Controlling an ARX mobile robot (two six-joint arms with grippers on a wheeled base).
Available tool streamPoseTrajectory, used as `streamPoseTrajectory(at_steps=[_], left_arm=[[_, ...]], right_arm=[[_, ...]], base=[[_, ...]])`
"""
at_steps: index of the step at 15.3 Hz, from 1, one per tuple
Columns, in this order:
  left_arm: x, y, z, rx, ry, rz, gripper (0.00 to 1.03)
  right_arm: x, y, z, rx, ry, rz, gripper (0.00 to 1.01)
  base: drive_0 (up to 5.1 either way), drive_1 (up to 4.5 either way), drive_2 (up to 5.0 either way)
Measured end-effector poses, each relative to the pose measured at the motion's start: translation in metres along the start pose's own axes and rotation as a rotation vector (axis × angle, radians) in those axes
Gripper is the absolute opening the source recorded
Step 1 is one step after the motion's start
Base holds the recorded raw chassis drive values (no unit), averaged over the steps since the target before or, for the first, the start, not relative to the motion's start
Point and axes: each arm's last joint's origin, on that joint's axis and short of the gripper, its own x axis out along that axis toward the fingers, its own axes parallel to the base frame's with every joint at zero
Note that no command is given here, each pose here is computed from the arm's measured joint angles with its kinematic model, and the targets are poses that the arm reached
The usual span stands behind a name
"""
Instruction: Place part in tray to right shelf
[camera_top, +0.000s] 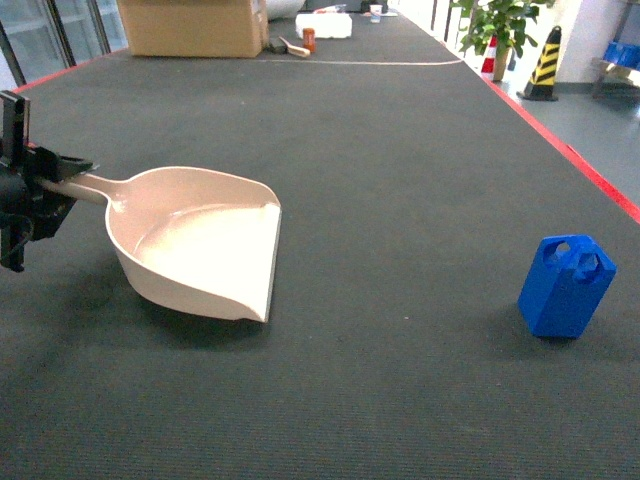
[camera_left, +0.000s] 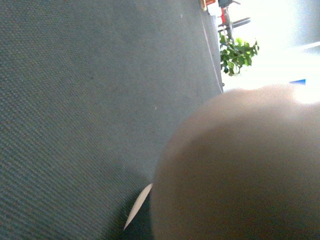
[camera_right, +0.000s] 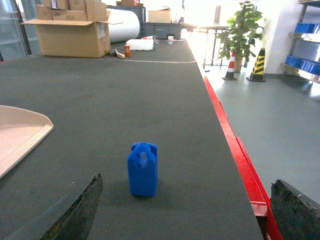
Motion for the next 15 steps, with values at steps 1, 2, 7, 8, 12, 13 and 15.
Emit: streamPoseTrajectory(at_steps=[1, 2, 7, 8, 12, 13, 15], left_arm=[[-0.009, -0.012, -0.005, -0.007, 0.009, -0.037, 0.17], [-0.016, -0.031, -0.010, -0.005, 0.019, -0.099, 0.17], [-0.046, -0.094, -0.071, -0.056, 0.155, -0.288, 0.17], [-0.049, -0.095, -0.090, -0.080, 0.196, -0.288, 0.17], [-0.049, -0.090, -0.093, -0.111, 0.212, -0.246, 0.16], [-0.049, -0.089, -0.090, -0.112, 0.200, -0.239, 0.16], [-0.049, -0.090, -0.092, -0.111, 0.209, -0.246, 0.16]], right_arm=[[0.000, 0.000, 0.000, 0.000, 0.000, 0.000, 0.98], [0.000, 0.000, 0.000, 0.000, -0.001, 0.000, 0.98], [0.000, 0.000, 0.000, 0.000, -0.001, 0.000, 0.98], [0.000, 0.000, 0.000, 0.000, -0.001, 0.000, 0.98], [0.000, 0.000, 0.000, 0.000, 0.000, 0.000, 0.98], [0.000, 0.000, 0.000, 0.000, -0.001, 0.000, 0.98], [0.000, -0.001, -0.003, 0.005, 0.146, -0.093, 0.98]], base=[[0.0, 0.00, 0.0], [0.0, 0.00, 0.0], [0.0, 0.00, 0.0], [0.0, 0.00, 0.0], [0.0, 0.00, 0.0], [0.0, 0.00, 0.0], [0.0, 0.00, 0.0]])
